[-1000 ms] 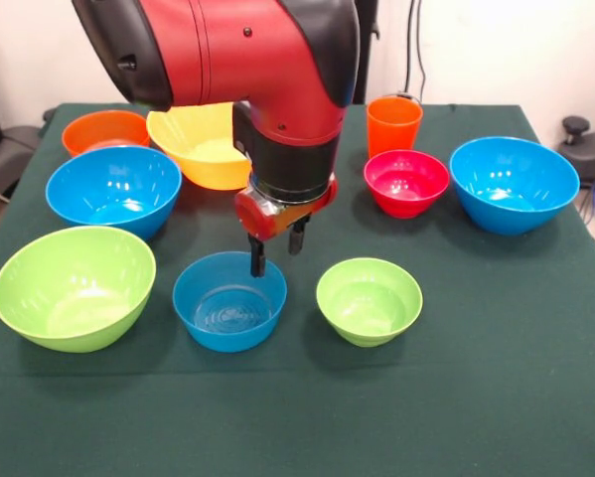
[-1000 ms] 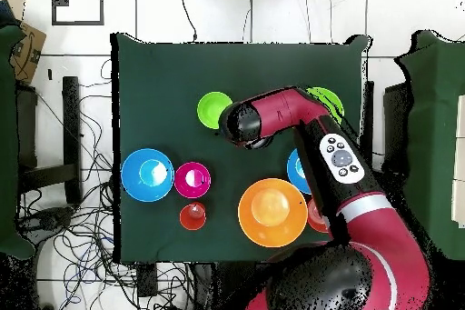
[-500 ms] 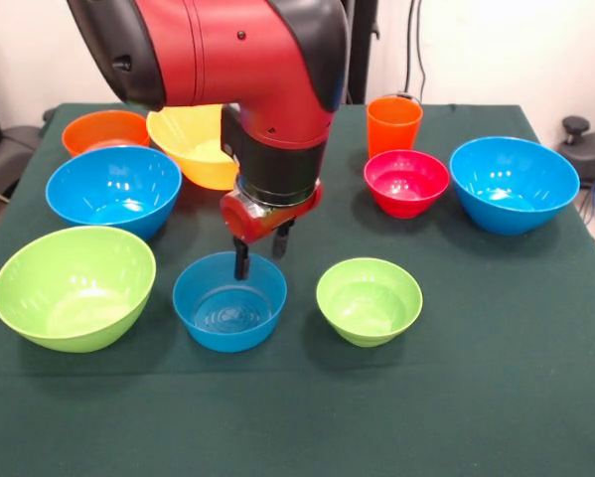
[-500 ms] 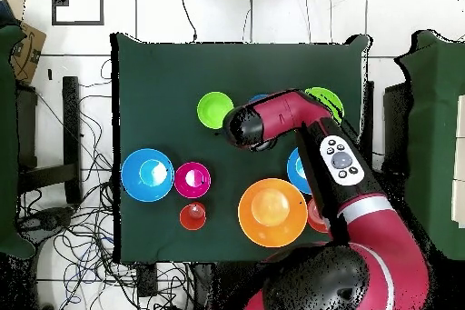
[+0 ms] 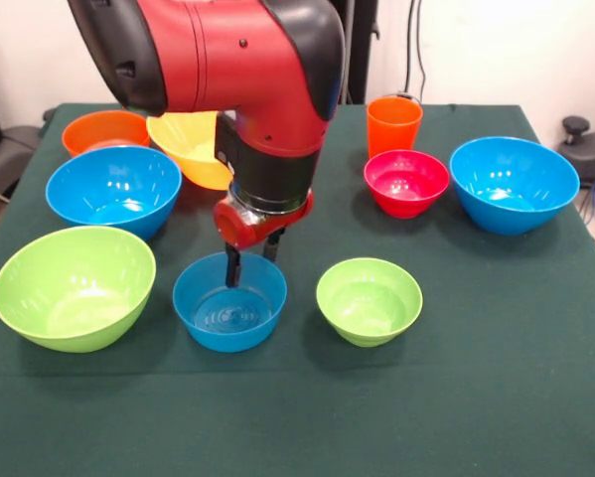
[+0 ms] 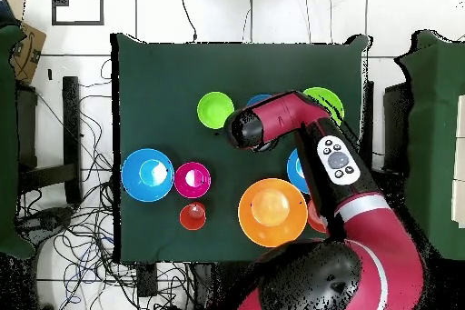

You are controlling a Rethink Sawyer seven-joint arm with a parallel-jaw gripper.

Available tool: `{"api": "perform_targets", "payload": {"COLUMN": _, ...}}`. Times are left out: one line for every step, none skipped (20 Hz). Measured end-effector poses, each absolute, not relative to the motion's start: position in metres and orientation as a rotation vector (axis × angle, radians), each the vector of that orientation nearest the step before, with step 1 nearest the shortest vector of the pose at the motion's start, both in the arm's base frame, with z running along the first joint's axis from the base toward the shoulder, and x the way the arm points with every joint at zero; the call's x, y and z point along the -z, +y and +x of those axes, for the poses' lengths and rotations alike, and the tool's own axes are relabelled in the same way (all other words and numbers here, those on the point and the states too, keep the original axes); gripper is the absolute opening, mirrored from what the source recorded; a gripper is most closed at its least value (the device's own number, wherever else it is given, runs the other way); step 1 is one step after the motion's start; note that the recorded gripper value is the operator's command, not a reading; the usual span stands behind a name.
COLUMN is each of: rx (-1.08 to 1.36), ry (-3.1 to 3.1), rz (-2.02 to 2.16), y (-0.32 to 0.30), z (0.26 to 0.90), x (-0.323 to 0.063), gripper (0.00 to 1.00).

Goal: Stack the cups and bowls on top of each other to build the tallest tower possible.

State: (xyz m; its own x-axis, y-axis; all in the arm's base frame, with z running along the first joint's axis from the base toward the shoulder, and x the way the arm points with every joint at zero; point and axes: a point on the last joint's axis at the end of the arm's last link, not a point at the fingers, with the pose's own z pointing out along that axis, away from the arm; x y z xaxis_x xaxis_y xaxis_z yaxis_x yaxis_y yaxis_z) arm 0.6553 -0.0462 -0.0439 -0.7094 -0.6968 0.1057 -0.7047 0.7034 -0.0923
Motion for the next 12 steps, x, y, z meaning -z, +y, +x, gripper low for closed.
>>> {"api": "perform_targets", "payload": {"rx": -0.184, "ry": -2.848, "rz": 1.168, "y": -0.045, "z": 0.656, "x": 0.05, "gripper": 1.0}}
{"api": "perform_targets", "payload": {"rx": -0.175, "ry": -2.854, "rz": 1.165, "y": -0.044, "z": 0.656, "x": 0.055, "gripper": 1.0}}
{"api": "perform_targets", "payload": {"rx": -0.167, "ry": -2.859, "rz": 1.161, "y": -0.044, "z": 0.656, "x": 0.059, "gripper": 1.0}}
{"api": "perform_targets", "payload": {"rx": -0.159, "ry": -2.863, "rz": 1.158, "y": -0.043, "z": 0.656, "x": 0.062, "gripper": 1.0}}
{"api": "perform_targets", "payload": {"rx": -0.155, "ry": -2.878, "rz": 1.143, "y": -0.045, "z": 0.66, "x": 0.062, "gripper": 1.0}}
{"api": "perform_targets", "payload": {"rx": -0.154, "ry": -2.88, "rz": 1.139, "y": -0.045, "z": 0.66, "x": 0.062, "gripper": 1.0}}
{"api": "perform_targets", "payload": {"rx": -0.152, "ry": -2.881, "rz": 1.137, "y": -0.045, "z": 0.661, "x": 0.062, "gripper": 1.0}}
{"api": "perform_targets", "payload": {"rx": -0.15, "ry": -2.882, "rz": 1.135, "y": -0.045, "z": 0.661, "x": 0.062, "gripper": 1.0}}
{"api": "perform_targets", "payload": {"rx": -0.149, "ry": -2.882, "rz": 1.133, "y": -0.045, "z": 0.661, "x": 0.062, "gripper": 1.0}}
{"api": "perform_targets", "payload": {"rx": -0.148, "ry": -2.882, "rz": 1.132, "y": -0.045, "z": 0.661, "x": 0.062, "gripper": 0.0}}
{"api": "perform_targets", "payload": {"rx": -0.149, "ry": -2.883, "rz": 1.133, "y": -0.045, "z": 0.661, "x": 0.062, "gripper": 0.0}}
{"api": "perform_targets", "payload": {"rx": -0.151, "ry": -2.884, "rz": 1.134, "y": -0.046, "z": 0.661, "x": 0.062, "gripper": 0.0}}
